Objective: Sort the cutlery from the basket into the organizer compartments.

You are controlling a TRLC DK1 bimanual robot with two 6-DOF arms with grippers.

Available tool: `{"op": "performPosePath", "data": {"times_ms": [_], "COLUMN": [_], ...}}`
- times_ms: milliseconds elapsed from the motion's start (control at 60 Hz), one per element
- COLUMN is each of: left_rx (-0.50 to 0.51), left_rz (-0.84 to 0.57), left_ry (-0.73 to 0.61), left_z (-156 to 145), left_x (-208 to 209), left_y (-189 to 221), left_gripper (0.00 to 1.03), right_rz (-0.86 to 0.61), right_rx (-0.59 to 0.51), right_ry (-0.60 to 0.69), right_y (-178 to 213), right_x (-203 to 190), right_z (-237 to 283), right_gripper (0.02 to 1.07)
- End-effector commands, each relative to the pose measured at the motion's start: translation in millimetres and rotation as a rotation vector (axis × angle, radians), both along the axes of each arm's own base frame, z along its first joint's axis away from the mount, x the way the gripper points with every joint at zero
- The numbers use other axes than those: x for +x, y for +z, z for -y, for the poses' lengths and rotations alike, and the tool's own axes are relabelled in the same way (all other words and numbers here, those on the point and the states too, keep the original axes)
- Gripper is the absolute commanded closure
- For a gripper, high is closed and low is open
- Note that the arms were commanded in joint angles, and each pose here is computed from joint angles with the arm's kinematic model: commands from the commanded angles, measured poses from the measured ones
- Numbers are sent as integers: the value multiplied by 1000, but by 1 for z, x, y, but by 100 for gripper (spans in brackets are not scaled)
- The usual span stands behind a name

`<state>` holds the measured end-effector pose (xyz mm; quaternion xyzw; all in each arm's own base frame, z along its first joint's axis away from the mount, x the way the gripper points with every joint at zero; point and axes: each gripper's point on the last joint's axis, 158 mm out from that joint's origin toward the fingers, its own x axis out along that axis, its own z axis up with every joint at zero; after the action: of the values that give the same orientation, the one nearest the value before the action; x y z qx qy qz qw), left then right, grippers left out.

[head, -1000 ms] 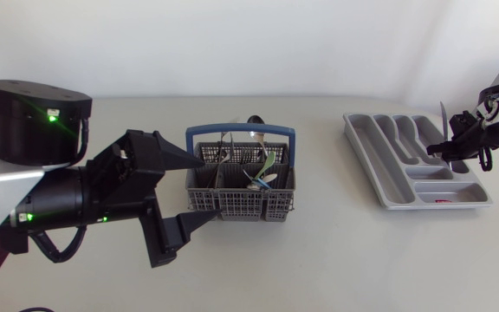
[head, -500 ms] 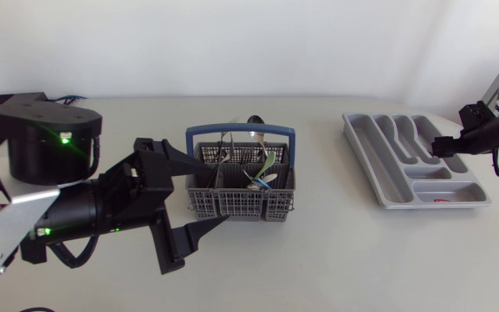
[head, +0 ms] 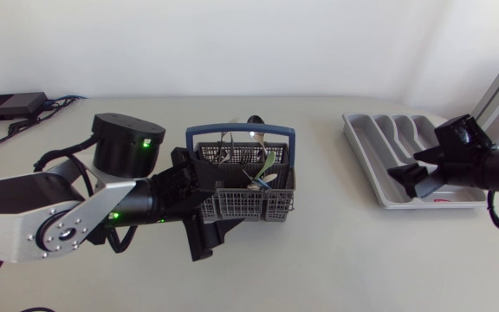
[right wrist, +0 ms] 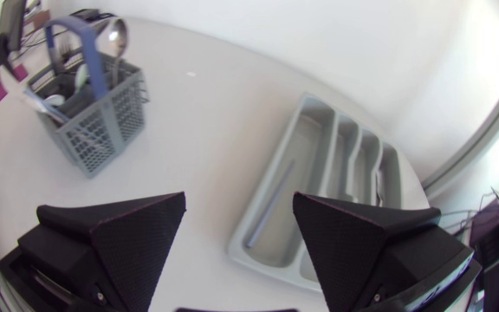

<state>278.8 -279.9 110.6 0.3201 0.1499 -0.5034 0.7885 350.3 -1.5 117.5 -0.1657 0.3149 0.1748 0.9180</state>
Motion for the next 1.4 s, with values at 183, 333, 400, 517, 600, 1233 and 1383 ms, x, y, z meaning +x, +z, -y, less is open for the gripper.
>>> {"op": "performPosePath", "data": {"times_ms": [183,333,400,517,600,1233,1383], "left_rx": [-5,6,5,-5,-5,70,74], "left_rz": [71,89,100,115,128,149,122], "left_ry": [-38,-47,-46,-64,-78,-48,-23], "left_z": [23,32,36,45,50,50,48], "left_x": [6,9,12,9,6,8,8], "left_y": [10,8,11,19,22,7,3], "left_gripper": [10,12,12,17,21,44,47], "right_rz": [34,13,4,-7,-12,-12,-7], "right_rx": [-26,-26,-29,-38,-43,-60,-64], "right_ry": [231,254,262,265,268,278,281], "right_y": [-8,-20,-26,-32,-35,-45,-45], "right_x": [-51,-57,-61,-64,-66,-71,-72], "right_z": [-87,-96,-98,-98,-98,-96,-96], "right_gripper": [17,17,17,17,17,17,17]}}
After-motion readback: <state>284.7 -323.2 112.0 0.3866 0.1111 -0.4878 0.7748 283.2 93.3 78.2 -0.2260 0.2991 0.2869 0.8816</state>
